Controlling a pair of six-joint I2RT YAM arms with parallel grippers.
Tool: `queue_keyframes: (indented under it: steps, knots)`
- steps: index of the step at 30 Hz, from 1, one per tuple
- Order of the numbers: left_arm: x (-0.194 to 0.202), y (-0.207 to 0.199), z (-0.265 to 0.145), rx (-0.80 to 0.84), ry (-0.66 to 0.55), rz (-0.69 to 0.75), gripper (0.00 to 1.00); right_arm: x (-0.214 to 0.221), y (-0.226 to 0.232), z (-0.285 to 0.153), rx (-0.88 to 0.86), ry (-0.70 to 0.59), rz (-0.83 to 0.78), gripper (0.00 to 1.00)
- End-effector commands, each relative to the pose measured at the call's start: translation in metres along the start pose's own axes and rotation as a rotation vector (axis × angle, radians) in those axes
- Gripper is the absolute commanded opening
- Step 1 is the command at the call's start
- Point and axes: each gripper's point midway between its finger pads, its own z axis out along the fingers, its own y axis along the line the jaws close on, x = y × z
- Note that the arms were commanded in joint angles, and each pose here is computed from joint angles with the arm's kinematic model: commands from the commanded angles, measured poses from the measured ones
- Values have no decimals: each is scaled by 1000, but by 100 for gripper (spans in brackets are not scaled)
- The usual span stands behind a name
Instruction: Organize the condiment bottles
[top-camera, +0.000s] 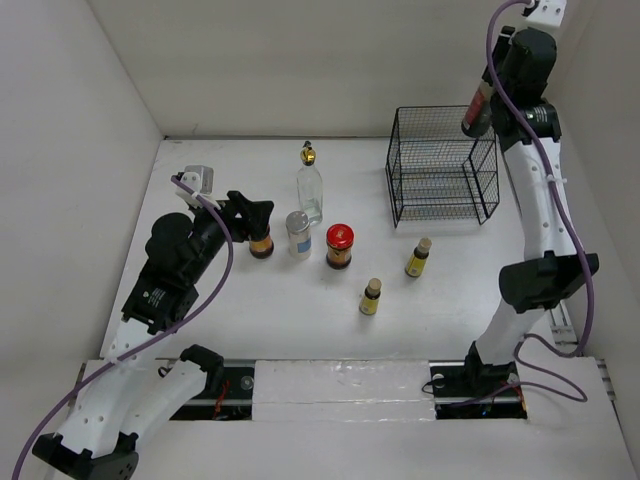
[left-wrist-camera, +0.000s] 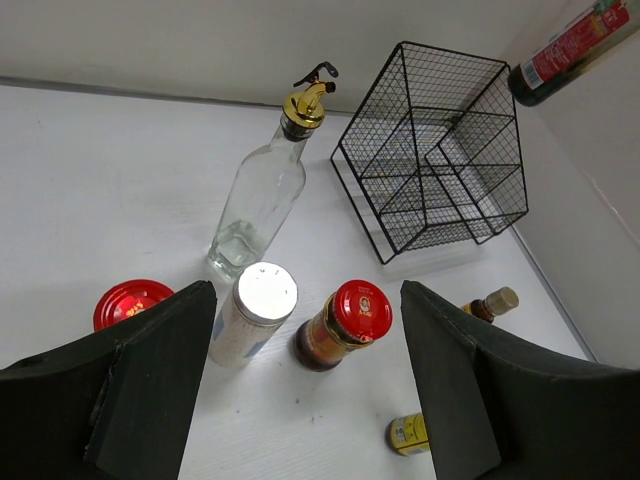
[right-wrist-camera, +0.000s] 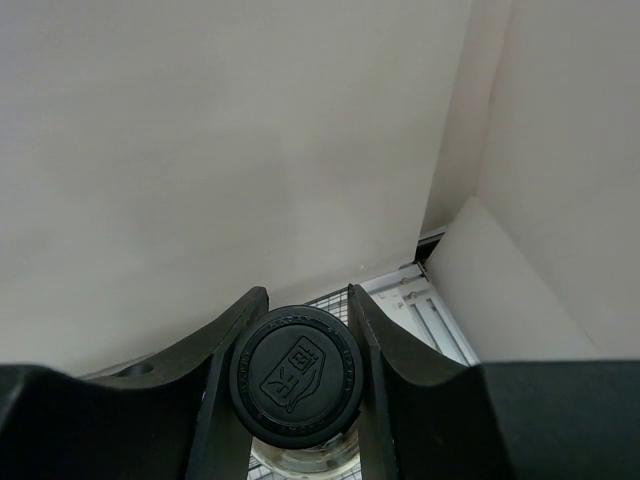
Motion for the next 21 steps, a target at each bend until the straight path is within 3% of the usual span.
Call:
queue_keyframes:
  steps: [1, 21]
  knots:
    - [-11, -8, -1, 37, -47, 10, 70, -71, -5, 0, -12, -224, 95, 10]
    - [-6, -1, 7, 5, -31, 19, 70, -35, -24, 54, 36, -206, 136, 6]
